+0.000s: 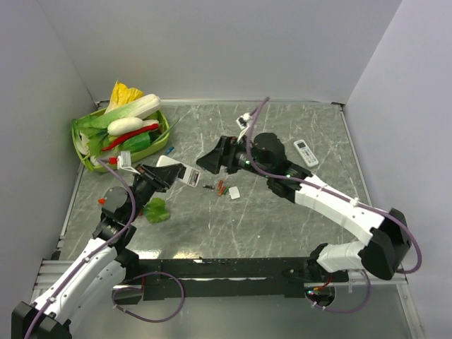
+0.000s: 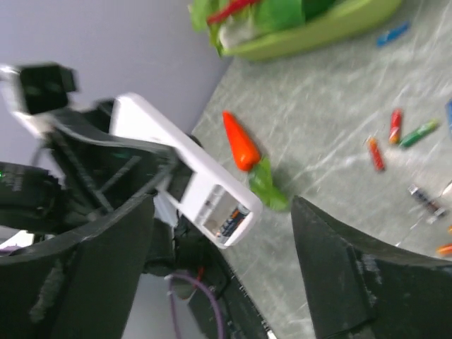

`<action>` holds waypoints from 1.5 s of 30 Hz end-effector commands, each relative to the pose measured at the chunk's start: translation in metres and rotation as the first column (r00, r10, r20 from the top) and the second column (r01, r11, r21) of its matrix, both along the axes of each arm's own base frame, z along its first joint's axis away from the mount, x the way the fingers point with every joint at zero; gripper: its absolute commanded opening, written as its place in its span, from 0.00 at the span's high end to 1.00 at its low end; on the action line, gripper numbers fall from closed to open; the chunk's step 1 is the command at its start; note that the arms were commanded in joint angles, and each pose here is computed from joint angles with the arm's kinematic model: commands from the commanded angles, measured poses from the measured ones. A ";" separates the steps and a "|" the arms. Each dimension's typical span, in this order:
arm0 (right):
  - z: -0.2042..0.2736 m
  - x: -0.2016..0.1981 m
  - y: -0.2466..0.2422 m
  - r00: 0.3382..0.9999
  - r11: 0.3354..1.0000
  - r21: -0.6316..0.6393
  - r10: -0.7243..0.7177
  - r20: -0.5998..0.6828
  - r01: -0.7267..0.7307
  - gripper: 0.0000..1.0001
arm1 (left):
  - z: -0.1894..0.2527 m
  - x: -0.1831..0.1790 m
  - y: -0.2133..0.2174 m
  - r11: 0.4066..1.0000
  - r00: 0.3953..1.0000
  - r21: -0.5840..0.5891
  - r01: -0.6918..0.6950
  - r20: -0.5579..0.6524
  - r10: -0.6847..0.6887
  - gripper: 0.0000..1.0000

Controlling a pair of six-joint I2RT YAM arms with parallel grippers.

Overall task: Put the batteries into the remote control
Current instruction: Load the battery into the remote control, then pick up the battery from the center of the board.

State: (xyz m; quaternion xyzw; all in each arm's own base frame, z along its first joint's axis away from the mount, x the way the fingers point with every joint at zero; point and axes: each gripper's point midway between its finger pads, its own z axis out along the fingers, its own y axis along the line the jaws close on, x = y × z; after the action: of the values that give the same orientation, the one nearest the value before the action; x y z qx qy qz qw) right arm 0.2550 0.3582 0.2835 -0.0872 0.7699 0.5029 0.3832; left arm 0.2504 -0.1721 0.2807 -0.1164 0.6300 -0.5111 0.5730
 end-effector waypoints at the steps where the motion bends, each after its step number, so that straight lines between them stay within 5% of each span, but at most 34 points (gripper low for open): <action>1: 0.039 0.010 -0.033 0.978 0.999 -0.016 -0.044 0.204 0.048 0.01 | -0.004 0.000 0.008 0.998 0.999 -0.034 -0.043 -0.032 0.042 0.98; 4: 0.027 0.024 -0.051 0.964 0.983 -0.136 -0.088 0.252 0.126 0.00 | -0.016 0.000 0.011 0.998 0.996 -0.035 -0.057 -0.070 0.055 0.98; 9: -0.028 0.035 -0.075 0.985 0.909 -0.389 -0.103 0.136 0.149 0.00 | -0.046 0.000 0.020 0.994 0.982 -0.006 -0.106 -0.159 0.104 0.98; 16: -0.106 0.040 -0.066 0.998 0.798 -0.600 0.069 0.013 -0.047 0.09 | -0.072 -0.010 0.024 0.994 0.969 0.004 -0.109 -0.221 0.107 0.98; 29: -0.170 0.066 -0.015 0.899 0.578 -0.761 0.438 -0.016 -0.295 0.49 | -0.095 -0.031 0.034 0.994 0.951 0.020 -0.111 -0.287 0.112 0.98; 35: -0.197 0.060 0.015 0.844 0.481 -0.801 0.533 -0.054 -0.355 0.50 | -0.095 -0.037 0.037 0.993 0.945 0.040 -0.109 -0.306 0.117 0.98; 45: -0.235 0.073 0.031 0.842 0.374 -0.867 0.532 -0.091 -0.330 0.55 | -0.092 -0.039 0.038 0.991 0.945 0.076 -0.106 -0.303 0.124 0.98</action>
State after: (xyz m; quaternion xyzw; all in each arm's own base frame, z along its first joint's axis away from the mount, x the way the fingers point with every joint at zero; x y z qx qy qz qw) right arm 0.3133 0.3880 0.0463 -0.4995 0.8252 0.1635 0.2070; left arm 0.2101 -0.1352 0.1598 -0.2286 0.7360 -0.4261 0.4738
